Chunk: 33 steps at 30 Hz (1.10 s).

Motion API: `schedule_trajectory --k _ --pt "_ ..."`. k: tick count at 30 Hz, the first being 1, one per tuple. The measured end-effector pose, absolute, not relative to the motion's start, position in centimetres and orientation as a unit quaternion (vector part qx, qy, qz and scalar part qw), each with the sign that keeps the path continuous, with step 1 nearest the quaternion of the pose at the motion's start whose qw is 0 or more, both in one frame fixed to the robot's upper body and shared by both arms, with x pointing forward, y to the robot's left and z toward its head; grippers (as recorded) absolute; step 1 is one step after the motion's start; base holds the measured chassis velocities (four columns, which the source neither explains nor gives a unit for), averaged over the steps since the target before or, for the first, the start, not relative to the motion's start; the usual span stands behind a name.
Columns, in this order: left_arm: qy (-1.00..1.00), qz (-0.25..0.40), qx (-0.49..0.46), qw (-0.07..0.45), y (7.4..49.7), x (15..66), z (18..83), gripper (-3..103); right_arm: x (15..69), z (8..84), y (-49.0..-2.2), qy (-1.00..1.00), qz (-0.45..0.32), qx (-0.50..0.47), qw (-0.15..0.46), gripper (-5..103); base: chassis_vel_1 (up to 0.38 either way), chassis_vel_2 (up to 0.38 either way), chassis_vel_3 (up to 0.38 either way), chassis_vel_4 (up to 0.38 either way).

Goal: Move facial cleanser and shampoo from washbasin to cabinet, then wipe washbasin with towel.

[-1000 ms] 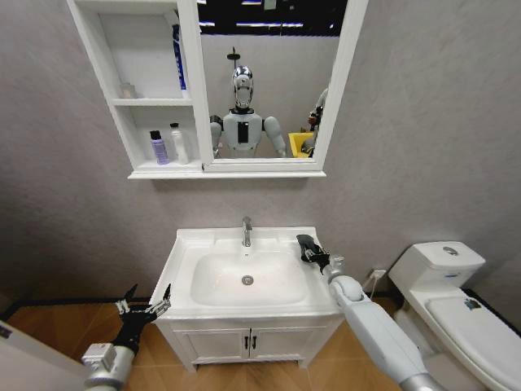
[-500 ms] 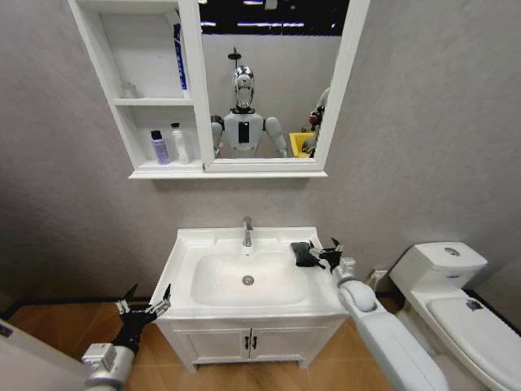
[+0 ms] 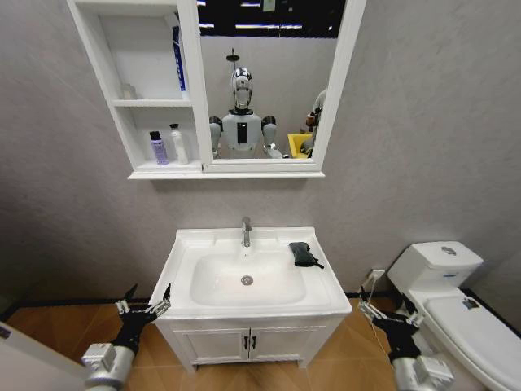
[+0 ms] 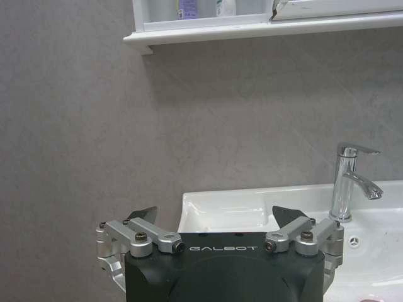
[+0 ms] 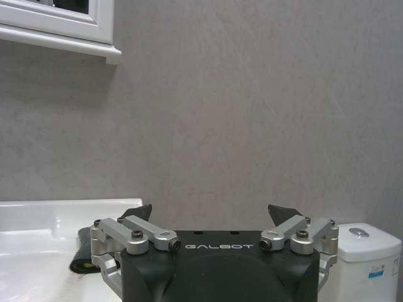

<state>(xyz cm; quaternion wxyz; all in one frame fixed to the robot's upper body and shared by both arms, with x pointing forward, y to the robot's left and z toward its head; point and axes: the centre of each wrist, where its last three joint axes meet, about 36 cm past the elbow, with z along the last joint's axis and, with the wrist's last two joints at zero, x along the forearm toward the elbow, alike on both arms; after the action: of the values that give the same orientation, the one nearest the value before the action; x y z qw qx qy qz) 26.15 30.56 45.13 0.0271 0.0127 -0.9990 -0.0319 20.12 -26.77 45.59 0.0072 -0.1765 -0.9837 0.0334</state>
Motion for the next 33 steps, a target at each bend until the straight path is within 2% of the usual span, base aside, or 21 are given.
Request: schedule_trajectory --k 9,13,18,33 --pt "-0.999 -0.032 0.013 0.027 30.6 26.2 45.1 100 20.2 47.6 -25.9 -0.990 -0.004 -0.139 0.018 100 0.000 0.000 0.000 0.000" --pt "-0.999 -0.032 0.013 0.027 30.6 26.2 45.1 100 20.8 49.2 -26.8 -0.995 -0.019 -0.090 0.035 100 0.000 0.000 0.000 0.000" --pt "-0.999 -0.032 0.013 0.027 30.6 26.2 45.1 100 20.7 49.4 -28.1 -0.999 -0.011 -0.027 0.014 100 0.000 0.000 0.000 0.000" --pt "-0.999 -0.032 0.013 0.027 30.6 26.2 45.1 100 20.7 49.6 -28.0 -1.000 -0.009 -0.005 0.003 100 0.000 0.000 0.000 0.000"
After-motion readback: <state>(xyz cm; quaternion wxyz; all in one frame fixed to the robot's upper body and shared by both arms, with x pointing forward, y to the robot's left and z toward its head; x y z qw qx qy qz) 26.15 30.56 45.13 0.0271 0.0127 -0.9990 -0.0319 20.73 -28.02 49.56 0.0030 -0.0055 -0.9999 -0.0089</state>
